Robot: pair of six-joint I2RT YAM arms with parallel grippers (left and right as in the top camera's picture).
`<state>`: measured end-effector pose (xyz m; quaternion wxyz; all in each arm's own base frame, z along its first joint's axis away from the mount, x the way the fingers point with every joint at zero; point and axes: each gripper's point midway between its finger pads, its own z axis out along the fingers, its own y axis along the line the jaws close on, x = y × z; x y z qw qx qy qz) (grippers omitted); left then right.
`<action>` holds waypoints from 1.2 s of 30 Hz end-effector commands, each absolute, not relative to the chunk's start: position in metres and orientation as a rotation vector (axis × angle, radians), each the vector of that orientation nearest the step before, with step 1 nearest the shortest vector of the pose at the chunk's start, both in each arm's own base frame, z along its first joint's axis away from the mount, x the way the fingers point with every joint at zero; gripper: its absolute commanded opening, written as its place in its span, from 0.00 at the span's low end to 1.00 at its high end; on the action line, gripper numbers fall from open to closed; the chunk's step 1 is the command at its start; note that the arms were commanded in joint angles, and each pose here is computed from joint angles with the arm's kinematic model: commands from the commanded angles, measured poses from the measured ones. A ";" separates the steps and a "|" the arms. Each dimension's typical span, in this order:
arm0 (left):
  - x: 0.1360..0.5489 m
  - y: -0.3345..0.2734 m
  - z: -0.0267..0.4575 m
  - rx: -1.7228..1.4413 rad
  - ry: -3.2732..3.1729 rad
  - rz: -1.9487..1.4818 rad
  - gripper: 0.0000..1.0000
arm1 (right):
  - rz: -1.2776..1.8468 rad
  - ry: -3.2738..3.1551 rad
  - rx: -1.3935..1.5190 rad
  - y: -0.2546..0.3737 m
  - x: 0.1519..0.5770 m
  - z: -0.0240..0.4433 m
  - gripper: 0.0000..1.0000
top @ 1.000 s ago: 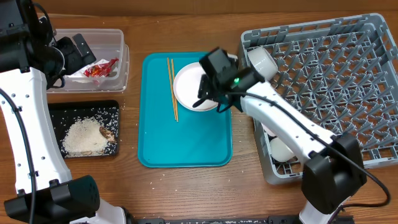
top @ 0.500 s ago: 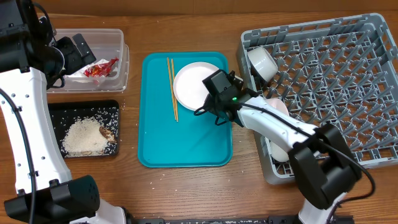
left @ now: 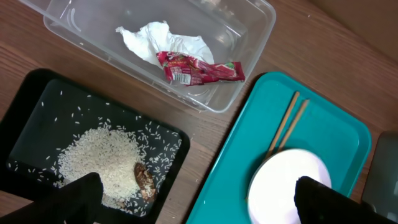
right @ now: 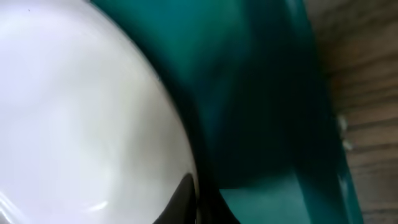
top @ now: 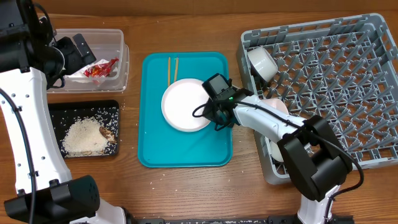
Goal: Sort waste into correct bins and load items into the dishwasher
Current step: 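Reach the right gripper to the white plate and grasp its rim, then lift the white plate and stand it upright in the rack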
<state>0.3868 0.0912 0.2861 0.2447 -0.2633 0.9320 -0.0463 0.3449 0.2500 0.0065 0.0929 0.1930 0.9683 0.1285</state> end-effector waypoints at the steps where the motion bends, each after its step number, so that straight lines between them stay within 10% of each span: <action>1: 0.388 0.092 0.294 -0.699 2.525 -0.129 1.00 | 0.398 3.001 0.418 0.252 0.321 -0.004 0.04; 12: 0.388 0.092 0.294 -0.699 2.525 -0.129 1.00 | 0.378 2.884 0.056 0.242 0.354 0.056 0.04; 28: 0.388 0.092 0.294 -0.699 2.525 -0.129 1.00 | -0.631 2.179 0.112 0.079 0.385 0.296 0.04; 36: 0.388 0.092 0.294 -0.699 2.525 -0.129 1.00 | -1.102 2.043 0.153 -0.004 0.396 0.323 0.04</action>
